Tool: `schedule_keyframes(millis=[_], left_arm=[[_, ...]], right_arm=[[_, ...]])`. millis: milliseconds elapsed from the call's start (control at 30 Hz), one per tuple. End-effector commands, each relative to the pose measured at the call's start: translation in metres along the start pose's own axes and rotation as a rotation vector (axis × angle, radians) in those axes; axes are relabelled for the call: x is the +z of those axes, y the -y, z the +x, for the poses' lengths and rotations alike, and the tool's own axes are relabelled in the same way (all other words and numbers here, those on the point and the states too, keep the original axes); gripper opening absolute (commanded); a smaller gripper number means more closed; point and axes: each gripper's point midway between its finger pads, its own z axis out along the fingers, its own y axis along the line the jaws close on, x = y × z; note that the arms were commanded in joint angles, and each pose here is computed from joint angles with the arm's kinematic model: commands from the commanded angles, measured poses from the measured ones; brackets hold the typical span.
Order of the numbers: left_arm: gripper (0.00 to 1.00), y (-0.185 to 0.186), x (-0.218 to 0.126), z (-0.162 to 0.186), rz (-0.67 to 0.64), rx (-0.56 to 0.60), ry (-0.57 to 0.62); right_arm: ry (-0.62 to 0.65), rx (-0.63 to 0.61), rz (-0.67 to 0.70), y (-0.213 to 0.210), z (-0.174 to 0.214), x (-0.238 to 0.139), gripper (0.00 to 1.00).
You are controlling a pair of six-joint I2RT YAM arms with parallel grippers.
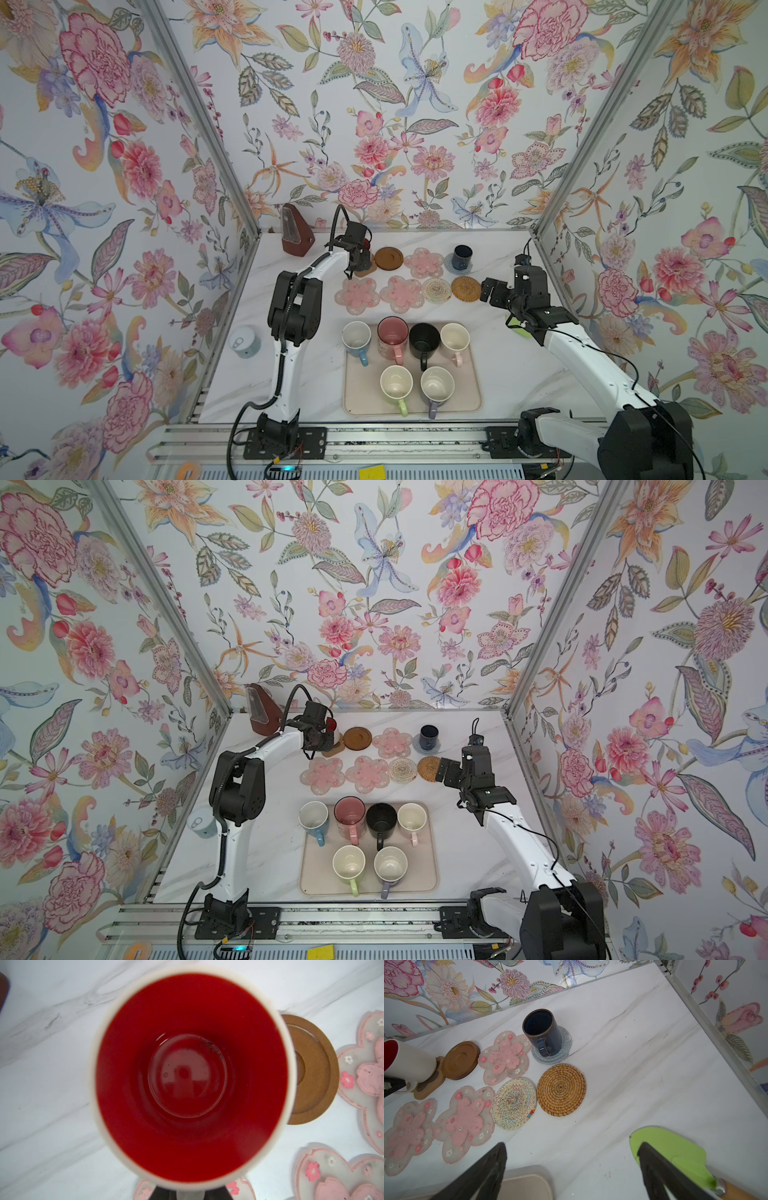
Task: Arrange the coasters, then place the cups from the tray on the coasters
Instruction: 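Hold the red-lined mug above the brown round wooden coaster with the left gripper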
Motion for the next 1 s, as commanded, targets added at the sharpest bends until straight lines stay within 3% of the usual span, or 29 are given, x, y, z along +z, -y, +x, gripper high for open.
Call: schedule_keyframes(millis=[0,600,867,967], left_arm=[[0.0,-0.003,-0.006,-0.025,0.006,-0.027,0.067],[0.0,-0.002,0.003,-0.01,0.01,-0.034,0.027],[0.09,-0.003,0.002,-0.01,0.007,-0.037,0.024],[0.0,-0.003,0.0,-0.01,0.007,-0.037,0.024]], right_arm=[[0.017,-0.003,-0.002,-0.001,-0.01,-0.004,0.99],[0.017,-0.002,-0.002,-0.001,-0.01,-0.004,0.99],[0.017,-0.002,-0.003,-0.001,-0.01,-0.004,0.99],[0.017,-0.001,-0.002,0.0,-0.01,-0.004,0.99]])
